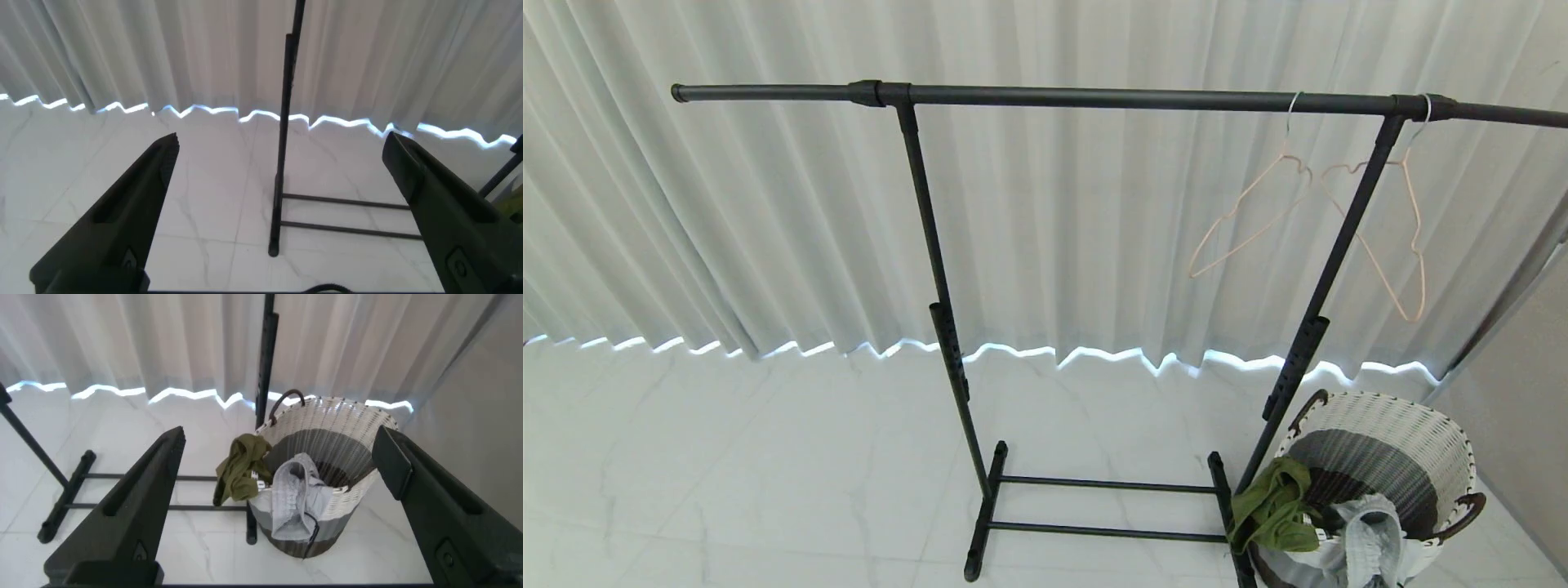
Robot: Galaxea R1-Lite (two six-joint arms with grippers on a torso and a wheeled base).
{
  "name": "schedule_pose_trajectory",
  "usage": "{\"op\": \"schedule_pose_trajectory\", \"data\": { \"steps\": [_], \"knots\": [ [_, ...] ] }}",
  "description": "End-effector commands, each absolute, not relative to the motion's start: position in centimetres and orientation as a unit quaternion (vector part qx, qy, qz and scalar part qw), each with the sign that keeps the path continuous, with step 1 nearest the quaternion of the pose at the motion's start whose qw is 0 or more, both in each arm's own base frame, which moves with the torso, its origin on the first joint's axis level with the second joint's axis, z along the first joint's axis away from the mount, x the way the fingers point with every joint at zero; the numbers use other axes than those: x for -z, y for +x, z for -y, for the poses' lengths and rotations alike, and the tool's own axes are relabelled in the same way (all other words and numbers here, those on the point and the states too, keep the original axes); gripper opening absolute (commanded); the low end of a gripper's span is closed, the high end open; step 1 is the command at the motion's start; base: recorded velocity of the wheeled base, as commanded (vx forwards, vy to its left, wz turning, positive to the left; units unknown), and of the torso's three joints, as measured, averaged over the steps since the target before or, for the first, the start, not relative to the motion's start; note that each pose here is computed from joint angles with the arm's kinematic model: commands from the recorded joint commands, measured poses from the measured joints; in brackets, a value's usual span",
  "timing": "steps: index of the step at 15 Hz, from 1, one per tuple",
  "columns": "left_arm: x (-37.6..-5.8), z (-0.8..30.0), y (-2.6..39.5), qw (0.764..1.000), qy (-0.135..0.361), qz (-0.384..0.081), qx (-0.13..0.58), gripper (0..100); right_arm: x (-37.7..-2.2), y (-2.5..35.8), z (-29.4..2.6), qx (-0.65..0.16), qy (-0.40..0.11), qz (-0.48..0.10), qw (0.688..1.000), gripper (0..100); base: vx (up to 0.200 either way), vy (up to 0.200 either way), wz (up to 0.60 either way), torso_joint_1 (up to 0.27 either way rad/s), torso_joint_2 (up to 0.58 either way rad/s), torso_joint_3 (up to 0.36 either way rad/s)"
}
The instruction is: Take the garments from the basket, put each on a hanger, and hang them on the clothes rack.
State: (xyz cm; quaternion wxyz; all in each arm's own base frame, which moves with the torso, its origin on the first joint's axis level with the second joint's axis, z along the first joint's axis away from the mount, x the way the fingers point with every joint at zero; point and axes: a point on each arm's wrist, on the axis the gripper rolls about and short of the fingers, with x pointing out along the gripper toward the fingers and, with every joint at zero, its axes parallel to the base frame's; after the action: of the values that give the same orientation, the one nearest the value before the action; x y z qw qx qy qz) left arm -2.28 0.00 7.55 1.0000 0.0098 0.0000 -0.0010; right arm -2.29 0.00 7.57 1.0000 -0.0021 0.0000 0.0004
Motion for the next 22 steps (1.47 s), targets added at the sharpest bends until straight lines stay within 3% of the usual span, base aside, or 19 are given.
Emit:
{"op": "schedule_pose_trajectory", "data": {
  "steps": [1, 15, 22],
  "knots": [
    [-7.55, 0.0, -2.28, 1.0, 0.01, 0.0, 0.001, 100, -7.54, -2.27, 0.0, 0.0, -0.002, -0.002, 1.0, 100, 0.0, 0.0, 0.0, -0.173, 0.42, 0.227],
    [-7.55, 0.0, -2.28, 1.0, 0.007, 0.0, 0.001, 100, -7.58, -2.28, 0.0, -0.001, -0.002, -0.001, 1.0, 100, 0.0, 0.0, 0.0, -0.192, 0.48, 0.283],
    [-7.55, 0.0, -2.28, 1.0, 0.006, 0.0, 0.001, 100, -7.58, -2.28, 0.0, -0.001, -0.002, -0.001, 1.0, 100, 0.0, 0.0, 0.0, -0.104, 0.34, 0.231]
  ]
}}
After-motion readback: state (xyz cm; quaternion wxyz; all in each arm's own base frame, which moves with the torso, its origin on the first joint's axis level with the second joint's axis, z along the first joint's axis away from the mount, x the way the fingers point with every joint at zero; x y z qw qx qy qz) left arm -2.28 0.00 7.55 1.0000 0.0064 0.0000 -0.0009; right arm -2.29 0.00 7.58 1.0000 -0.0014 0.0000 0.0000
